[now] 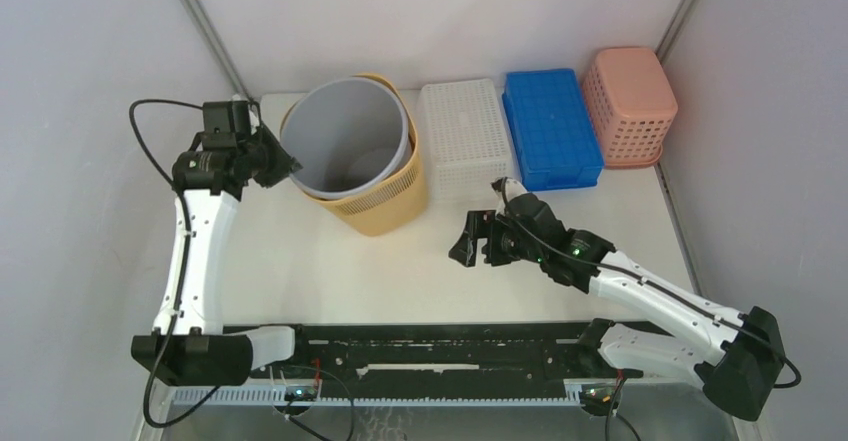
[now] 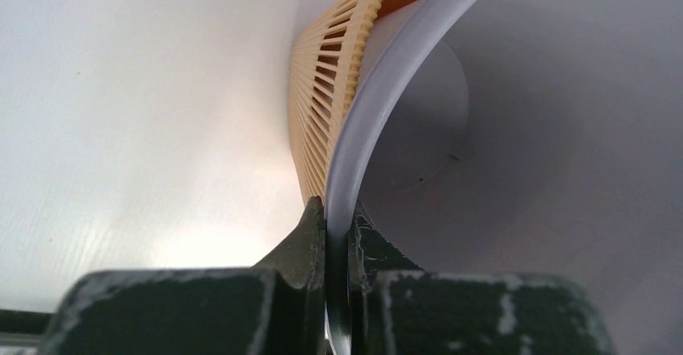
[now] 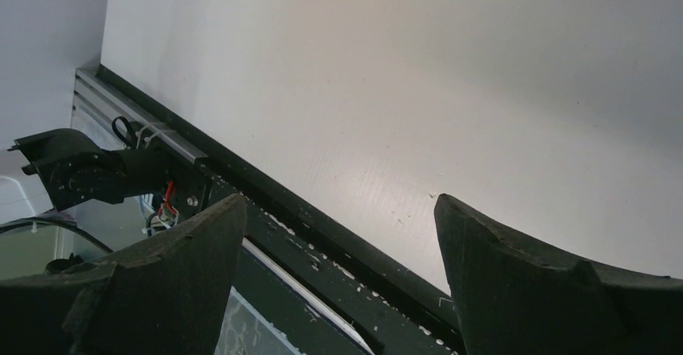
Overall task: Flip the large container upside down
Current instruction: Move the container to the center of the board, then pick up the container from the container.
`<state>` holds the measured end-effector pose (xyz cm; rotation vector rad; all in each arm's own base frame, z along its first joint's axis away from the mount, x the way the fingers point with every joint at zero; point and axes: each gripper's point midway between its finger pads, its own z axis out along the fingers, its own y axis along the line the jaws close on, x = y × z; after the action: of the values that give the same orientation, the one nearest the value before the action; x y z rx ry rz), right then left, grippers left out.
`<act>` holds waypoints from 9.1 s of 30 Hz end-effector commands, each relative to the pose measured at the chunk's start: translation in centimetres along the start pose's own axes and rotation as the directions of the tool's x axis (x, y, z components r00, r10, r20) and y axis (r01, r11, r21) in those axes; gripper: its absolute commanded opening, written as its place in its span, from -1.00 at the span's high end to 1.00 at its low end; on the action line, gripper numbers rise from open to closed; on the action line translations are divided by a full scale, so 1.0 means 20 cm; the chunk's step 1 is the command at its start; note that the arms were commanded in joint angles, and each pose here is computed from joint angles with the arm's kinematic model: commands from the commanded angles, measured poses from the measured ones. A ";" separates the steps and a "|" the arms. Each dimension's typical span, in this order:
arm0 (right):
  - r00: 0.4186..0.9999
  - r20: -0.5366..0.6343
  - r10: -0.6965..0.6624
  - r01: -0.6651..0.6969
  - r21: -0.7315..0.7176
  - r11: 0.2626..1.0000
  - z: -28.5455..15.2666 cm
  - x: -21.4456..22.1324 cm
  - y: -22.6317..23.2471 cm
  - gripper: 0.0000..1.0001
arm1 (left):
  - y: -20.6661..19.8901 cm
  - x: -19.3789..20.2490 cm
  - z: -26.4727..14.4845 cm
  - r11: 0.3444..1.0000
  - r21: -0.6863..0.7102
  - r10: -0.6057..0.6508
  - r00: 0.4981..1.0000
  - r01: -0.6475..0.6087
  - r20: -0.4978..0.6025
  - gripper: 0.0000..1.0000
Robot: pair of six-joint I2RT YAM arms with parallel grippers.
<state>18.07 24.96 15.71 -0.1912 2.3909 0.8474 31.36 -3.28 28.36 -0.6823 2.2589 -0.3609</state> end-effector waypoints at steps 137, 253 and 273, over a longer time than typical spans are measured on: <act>0.964 0.156 -0.215 0.200 0.109 0.974 -0.33 -0.80 0.29 0.21 | -0.33 0.37 -0.32 0.902 0.150 0.418 0.906 -0.405 -0.066 0.20; 0.471 0.768 -0.433 0.356 0.283 0.891 -1.35 -1.20 1.00 1.00 | -0.90 -0.13 -1.44 0.523 0.618 0.184 0.786 -0.587 0.591 0.95; 0.467 0.684 -0.560 0.250 0.505 0.826 -1.44 -1.13 0.94 1.00 | -1.12 0.03 -1.22 0.455 0.655 0.302 0.796 -0.604 0.524 0.95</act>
<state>17.32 21.21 55.60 -0.1010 1.4746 0.1447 20.96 -18.61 53.94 0.3066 1.6238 -0.8013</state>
